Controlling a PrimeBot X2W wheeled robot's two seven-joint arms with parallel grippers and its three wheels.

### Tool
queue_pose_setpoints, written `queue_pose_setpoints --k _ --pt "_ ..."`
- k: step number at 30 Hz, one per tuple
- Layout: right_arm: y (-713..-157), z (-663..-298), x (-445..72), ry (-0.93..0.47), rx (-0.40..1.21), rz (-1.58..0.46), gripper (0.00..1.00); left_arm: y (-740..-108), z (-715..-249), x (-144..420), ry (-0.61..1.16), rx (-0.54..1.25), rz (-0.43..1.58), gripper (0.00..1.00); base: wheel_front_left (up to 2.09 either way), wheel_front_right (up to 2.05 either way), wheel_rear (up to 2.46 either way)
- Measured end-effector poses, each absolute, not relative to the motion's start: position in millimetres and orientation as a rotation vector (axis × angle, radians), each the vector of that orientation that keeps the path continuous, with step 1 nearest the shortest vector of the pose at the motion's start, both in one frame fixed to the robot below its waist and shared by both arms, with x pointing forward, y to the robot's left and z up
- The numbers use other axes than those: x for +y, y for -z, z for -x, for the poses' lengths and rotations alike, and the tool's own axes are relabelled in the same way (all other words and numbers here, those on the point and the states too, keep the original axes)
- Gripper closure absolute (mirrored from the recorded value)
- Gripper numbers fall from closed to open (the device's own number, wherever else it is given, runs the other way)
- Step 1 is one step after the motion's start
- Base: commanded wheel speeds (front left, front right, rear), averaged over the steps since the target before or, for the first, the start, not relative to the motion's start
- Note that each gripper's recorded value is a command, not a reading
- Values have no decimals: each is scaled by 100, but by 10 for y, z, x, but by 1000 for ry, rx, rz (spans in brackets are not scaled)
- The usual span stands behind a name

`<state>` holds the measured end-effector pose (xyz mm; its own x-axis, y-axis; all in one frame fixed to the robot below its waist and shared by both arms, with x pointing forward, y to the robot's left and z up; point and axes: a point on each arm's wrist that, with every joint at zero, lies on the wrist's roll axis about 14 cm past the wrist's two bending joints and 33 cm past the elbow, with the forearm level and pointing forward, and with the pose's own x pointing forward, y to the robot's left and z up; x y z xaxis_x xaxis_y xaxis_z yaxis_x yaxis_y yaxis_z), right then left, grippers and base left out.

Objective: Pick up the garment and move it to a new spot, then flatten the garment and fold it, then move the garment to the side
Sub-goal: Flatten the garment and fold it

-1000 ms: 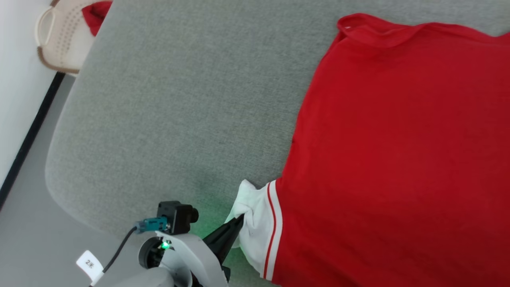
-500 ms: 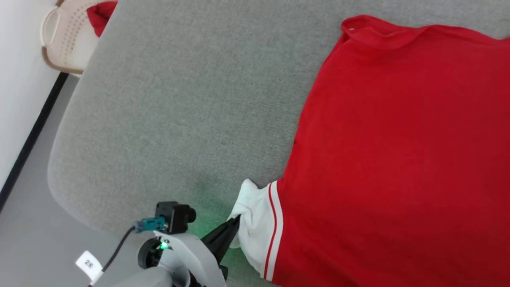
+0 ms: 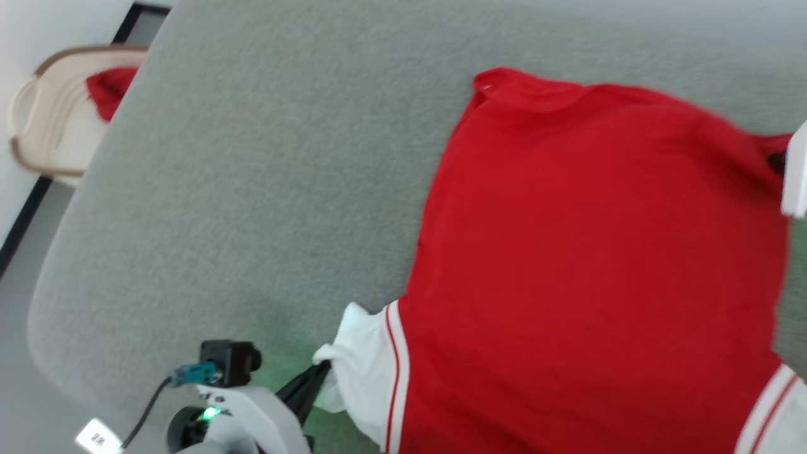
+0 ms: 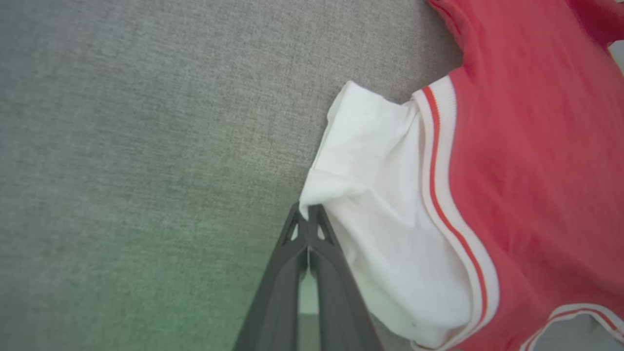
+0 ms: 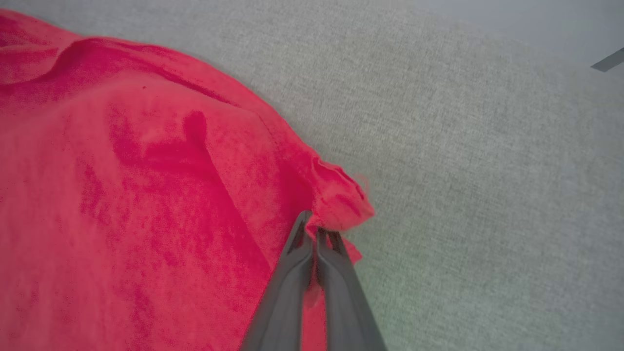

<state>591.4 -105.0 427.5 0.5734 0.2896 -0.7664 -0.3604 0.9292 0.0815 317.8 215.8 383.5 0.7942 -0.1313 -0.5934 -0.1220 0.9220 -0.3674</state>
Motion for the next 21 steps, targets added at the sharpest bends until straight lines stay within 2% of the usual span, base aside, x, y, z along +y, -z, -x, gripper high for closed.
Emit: queue_pose_setpoints --k 13,21 --pt "-4508 -4978 -1490 -416 846 49 100 -4035 -3199 2077 78 617 359 100 0 0 0" --pt "-4531 -4359 -1734 -378 840 -13 100 -4139 -3245 1931 142 596 338 100 0 0 0"
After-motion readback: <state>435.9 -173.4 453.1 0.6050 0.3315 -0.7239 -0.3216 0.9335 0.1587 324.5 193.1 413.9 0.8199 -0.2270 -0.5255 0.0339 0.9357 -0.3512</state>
